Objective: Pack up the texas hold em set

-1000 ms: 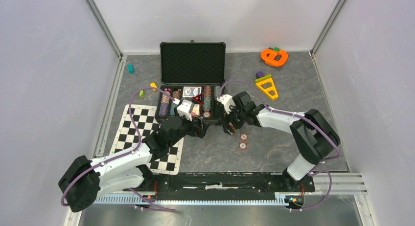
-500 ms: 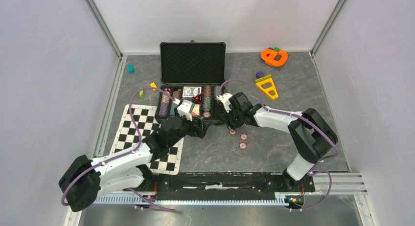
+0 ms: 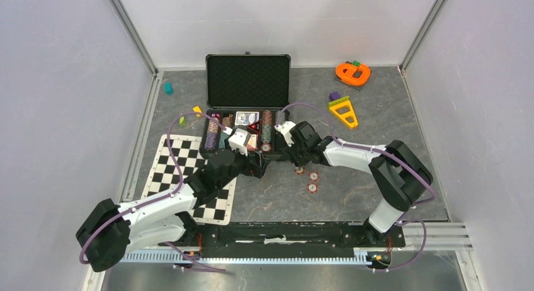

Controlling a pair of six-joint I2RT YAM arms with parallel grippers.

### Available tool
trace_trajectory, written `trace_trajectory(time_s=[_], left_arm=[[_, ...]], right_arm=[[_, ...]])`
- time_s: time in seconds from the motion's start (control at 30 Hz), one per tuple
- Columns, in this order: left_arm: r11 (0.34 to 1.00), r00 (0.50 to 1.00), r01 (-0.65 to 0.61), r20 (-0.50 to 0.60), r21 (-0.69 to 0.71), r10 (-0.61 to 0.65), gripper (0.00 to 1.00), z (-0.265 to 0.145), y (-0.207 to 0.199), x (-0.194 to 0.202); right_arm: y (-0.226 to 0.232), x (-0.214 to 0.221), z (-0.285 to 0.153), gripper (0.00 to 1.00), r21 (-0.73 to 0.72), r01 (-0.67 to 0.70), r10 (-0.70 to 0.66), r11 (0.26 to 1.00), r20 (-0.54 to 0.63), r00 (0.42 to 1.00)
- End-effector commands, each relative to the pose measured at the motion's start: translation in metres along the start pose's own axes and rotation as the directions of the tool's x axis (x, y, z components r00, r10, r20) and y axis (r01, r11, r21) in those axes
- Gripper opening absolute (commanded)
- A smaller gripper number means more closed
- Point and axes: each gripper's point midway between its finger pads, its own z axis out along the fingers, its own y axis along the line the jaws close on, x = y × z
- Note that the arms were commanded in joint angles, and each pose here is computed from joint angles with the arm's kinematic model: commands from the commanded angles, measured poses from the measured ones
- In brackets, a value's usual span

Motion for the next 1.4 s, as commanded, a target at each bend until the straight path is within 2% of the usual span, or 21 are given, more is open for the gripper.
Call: trace_trajectory(time_s=[0.0,0.17,0.43,0.77,1.0,1.17,1.37], left_arm=[[1.000,0.999,-0.020,0.035,-0.002,0.020,0.98,0.002,-0.001,-0.011],[1.000,0.999,-0.020,0.030,0.002,0.020,0.98,0.003,-0.002,-0.010],[1.000,1.000,-0.021,0.024,0.003,0.021,0.98,0.004,-0.002,-0.008],[1.000,0.999,-0.023,0.026,0.001,0.023,0.98,0.004,-0.002,-0.009],[1.000,0.999,-0.025,0.024,0.001,0.025,0.98,0.004,-0.002,-0.009],[1.000,0.999,-0.025,0.024,0.000,0.025,0.98,0.004,-0.002,-0.009],[1.000,0.999,-0.025,0.025,-0.005,0.025,0.98,0.004,-0.001,-0.009]], right_arm=[[-0.003,0.026,0.011,0.59,0.029,0.003,0.000,1.000,-0.100,0.995],[-0.011,0.038,0.013,0.62,0.069,0.003,0.009,0.998,-0.172,0.985],[-0.016,0.040,0.002,0.65,0.062,-0.080,0.089,0.995,-0.156,0.984],[-0.008,0.058,0.005,0.55,0.002,-0.111,0.108,0.994,-0.217,0.970],[-0.011,0.060,0.000,0.42,0.013,-0.098,0.099,0.995,-0.231,0.968],[-0.012,0.044,-0.011,0.38,0.018,-0.110,0.111,0.994,-0.186,0.976],[-0.026,0.007,-0.035,0.36,0.076,-0.146,0.150,0.986,-0.062,0.987]])
